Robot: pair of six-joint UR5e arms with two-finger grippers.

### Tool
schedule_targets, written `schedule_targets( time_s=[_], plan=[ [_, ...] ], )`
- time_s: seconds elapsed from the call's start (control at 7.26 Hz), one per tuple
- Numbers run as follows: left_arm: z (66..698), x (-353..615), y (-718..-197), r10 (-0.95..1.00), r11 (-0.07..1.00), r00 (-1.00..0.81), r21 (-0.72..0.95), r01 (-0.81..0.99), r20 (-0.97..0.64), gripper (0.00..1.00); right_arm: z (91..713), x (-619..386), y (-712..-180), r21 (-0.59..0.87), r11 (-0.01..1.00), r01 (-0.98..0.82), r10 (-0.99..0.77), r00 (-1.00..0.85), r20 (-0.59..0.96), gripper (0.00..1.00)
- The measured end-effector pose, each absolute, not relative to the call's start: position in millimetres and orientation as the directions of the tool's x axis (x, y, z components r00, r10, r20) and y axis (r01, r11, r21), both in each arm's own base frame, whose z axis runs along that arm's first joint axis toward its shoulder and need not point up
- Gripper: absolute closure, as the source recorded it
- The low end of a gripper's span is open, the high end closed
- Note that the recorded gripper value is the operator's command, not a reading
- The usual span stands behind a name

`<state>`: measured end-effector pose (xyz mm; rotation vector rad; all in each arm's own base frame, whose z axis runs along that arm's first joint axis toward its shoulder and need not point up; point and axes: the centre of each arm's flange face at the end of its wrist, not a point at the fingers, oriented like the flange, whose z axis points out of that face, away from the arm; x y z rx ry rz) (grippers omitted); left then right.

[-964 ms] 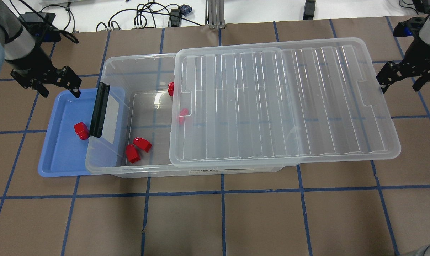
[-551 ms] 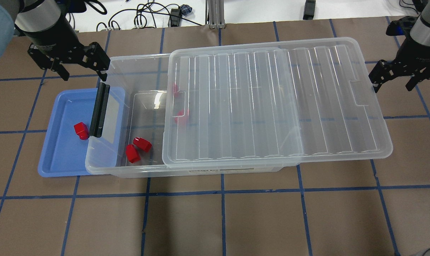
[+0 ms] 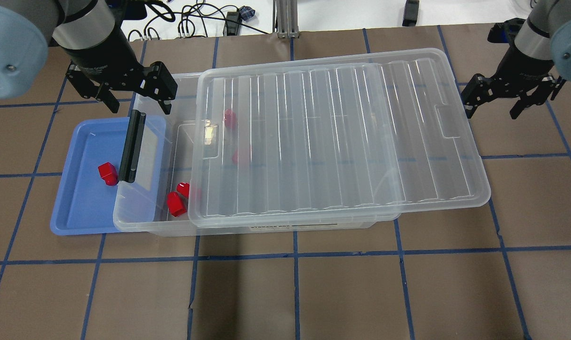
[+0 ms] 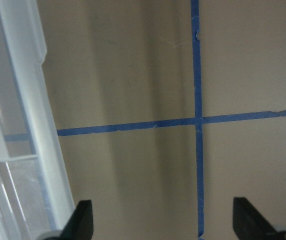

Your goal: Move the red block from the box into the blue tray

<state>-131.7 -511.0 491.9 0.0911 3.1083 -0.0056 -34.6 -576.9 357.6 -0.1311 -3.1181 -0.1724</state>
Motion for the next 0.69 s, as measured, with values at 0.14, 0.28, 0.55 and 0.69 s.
schedule_targets(
  time_s=[0.14, 0.28, 0.55, 0.69],
  plan=[
    [492.5, -132.0, -512.1, 0.058, 0.998, -0.998, -0.006, 0.058, -0.032, 0.0, 357.4, -17.0, -577.7, 0.109, 0.989, 0.1, 0.098, -0.995, 0.024, 0.0],
    [492.9, -132.2, -514.0, 0.058, 0.998, -0.998, -0.008, 0.058, -0.032, 0.0, 357.1, 0.7, -578.2, 0.107, 0.987, 0.117, 0.114, -0.993, 0.029, 0.0],
    [488.4, -131.9, -518.1, 0.058, 0.998, -0.998, -0.001, 0.058, -0.033, 0.0, 356.7, 33.1, -578.2, 0.102, 0.984, 0.147, 0.144, -0.989, 0.038, 0.0],
    [484.6, -130.2, -520.2, 0.055, 0.998, -0.998, 0.004, 0.055, -0.033, 0.0, 356.3, 50.9, -577.6, 0.098, 0.982, 0.161, 0.157, -0.987, 0.042, 0.0]
  ],
)
